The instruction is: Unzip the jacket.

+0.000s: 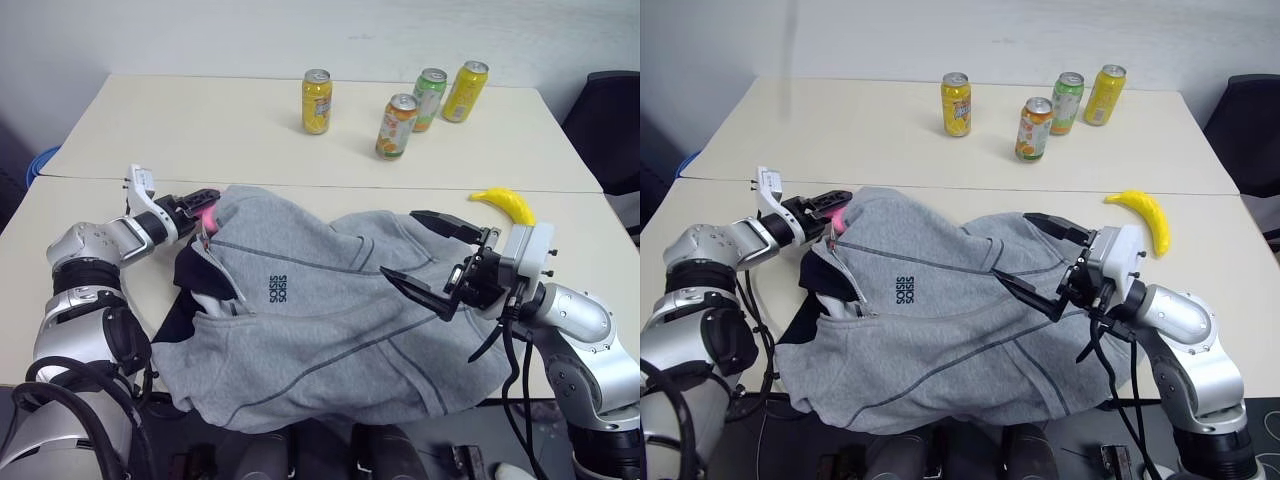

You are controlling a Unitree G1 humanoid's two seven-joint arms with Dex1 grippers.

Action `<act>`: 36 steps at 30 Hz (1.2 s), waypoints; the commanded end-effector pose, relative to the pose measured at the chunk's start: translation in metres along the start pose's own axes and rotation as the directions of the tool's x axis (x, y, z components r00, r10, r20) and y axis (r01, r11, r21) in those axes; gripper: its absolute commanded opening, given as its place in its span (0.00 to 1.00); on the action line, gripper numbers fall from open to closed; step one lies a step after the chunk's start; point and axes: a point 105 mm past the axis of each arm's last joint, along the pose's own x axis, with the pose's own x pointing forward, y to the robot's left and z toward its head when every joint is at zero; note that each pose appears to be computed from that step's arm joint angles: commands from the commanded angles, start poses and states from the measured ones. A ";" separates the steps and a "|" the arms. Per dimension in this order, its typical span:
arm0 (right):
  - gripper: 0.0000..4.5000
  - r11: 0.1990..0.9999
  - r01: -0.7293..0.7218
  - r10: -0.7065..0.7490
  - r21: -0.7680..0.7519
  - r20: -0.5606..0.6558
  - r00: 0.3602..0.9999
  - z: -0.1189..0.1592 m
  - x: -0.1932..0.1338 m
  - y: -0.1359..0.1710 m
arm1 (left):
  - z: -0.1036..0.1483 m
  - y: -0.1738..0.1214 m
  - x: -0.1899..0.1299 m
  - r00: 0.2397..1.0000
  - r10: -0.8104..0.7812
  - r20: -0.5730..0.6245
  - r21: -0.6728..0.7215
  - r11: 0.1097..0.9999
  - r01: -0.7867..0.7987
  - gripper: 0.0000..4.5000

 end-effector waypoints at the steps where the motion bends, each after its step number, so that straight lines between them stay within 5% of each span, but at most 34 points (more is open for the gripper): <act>1: 1.00 0.999 0.017 -0.016 -0.038 0.019 1.000 0.007 -0.005 -0.003 | 0.006 -0.002 -0.003 0.999 -0.018 0.040 -0.023 1.000 0.019 0.27; 4: 1.00 0.999 0.024 -0.023 -0.039 0.015 1.000 0.006 -0.006 -0.004 | 0.007 -0.006 -0.003 0.998 -0.051 0.048 -0.024 0.998 0.052 0.08; 6: 1.00 0.999 0.027 -0.027 -0.040 0.012 1.000 0.006 -0.007 -0.004 | 0.029 -0.027 -0.006 0.972 -0.169 0.163 -0.003 0.985 0.172 0.01; 8: 1.00 0.998 0.038 -0.038 -0.041 0.004 0.999 0.005 -0.009 -0.005 | 0.061 -0.075 -0.027 0.847 -0.436 0.305 0.121 0.899 0.420 0.01; 11: 1.00 0.998 0.047 -0.048 -0.037 -0.011 0.999 0.003 -0.012 -0.006 | 0.069 -0.120 -0.054 0.680 -0.654 0.332 0.222 0.755 0.617 0.01; 14: 1.00 0.999 0.050 -0.051 -0.020 -0.049 0.998 -0.001 -0.020 -0.007 | 0.016 -0.174 -0.076 0.529 -0.849 -0.007 0.252 0.510 0.822 0.01; 17: 1.00 0.999 0.048 -0.049 -0.005 -0.101 0.994 -0.005 -0.030 -0.008 | -0.058 -0.196 -0.074 0.443 -0.813 -0.378 0.261 0.365 0.893 0.01; 20: 1.00 0.999 0.047 -0.047 -0.004 -0.137 0.989 -0.009 -0.037 -0.010 | -0.092 -0.194 -0.070 0.412 -0.744 -0.526 0.296 0.294 0.909 0.01; 23: 1.00 0.999 0.047 -0.042 0.026 -0.169 0.985 -0.012 -0.043 -0.011 | -0.142 -0.159 -0.055 0.419 -0.511 -0.751 0.396 0.160 0.904 0.01; 25: 1.00 0.998 0.034 -0.023 0.059 -0.177 0.984 -0.013 -0.043 -0.009 | -0.159 -0.146 -0.051 0.400 -0.456 -0.795 0.392 0.117 0.913 0.01; 31: 1.00 0.962 -0.070 0.122 0.264 -0.188 0.974 -0.012 -0.032 0.009 | -0.176 -0.148 -0.041 0.402 -0.500 -0.767 0.417 0.087 0.905 0.45; 36: 1.00 0.885 -0.157 0.252 0.438 -0.167 0.953 -0.002 -0.008 0.022 | -0.162 -0.155 -0.054 0.432 -0.510 -0.744 0.481 0.040 0.876 0.82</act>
